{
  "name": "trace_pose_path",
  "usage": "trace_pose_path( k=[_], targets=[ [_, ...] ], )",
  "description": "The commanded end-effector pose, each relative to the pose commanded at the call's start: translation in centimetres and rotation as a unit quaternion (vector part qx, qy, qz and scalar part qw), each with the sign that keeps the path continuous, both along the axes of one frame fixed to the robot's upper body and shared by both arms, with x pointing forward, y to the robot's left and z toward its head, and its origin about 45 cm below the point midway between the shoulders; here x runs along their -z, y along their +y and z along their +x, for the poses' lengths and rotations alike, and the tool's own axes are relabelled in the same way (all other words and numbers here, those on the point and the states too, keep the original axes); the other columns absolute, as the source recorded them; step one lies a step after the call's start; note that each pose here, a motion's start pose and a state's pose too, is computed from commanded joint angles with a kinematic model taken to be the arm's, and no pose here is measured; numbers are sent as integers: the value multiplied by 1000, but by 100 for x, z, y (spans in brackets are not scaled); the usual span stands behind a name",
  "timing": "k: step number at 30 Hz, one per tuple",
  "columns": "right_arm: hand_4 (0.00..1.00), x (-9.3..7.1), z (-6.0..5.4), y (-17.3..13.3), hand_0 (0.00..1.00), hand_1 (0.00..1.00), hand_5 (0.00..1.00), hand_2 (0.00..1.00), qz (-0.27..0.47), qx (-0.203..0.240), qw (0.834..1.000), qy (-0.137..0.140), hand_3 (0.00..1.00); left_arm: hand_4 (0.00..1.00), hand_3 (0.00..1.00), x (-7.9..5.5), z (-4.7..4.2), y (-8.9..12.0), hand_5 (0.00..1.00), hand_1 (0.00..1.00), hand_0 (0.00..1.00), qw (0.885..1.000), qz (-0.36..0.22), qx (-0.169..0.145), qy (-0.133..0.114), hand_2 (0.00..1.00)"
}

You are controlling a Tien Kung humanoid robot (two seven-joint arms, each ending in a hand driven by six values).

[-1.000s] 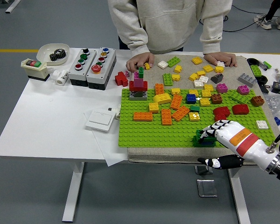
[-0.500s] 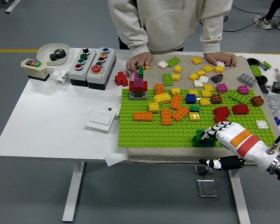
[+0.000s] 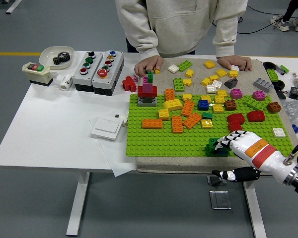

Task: Pick up the brick,pile it on top of brick,press brick,pick up the brick,pile it on top of brick,press brick

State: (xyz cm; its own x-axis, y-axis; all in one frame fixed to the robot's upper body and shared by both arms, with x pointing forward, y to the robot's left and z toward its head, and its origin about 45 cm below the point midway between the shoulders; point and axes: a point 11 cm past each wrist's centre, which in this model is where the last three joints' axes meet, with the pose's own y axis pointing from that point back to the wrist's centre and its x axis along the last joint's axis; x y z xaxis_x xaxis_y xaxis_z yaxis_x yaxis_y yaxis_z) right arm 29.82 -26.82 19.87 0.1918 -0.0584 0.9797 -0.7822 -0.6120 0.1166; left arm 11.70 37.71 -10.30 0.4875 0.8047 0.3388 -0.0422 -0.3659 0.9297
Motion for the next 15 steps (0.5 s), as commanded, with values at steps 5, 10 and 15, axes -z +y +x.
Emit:
trace_pose_path(
  k=[5, 10, 15],
  targets=[
    [857, 14, -3, -5, 711, 658, 726, 704, -3, 1, 1000, 2, 587, 658, 585, -1, 2, 0, 662, 710, 653, 1000, 0, 0, 0, 725],
    [858, 29, -6, -9, 711, 658, 725, 704, -5, 2, 1000, 4, 586, 659, 585, -2, 6, 1, 662, 708, 653, 1000, 0, 0, 0, 725],
    [858, 53, -6, -19, 711, 658, 725, 704, -6, 5, 1000, 8, 586, 659, 585, -3, 11, 1, 662, 708, 653, 1000, 0, 0, -1, 725]
  ],
)
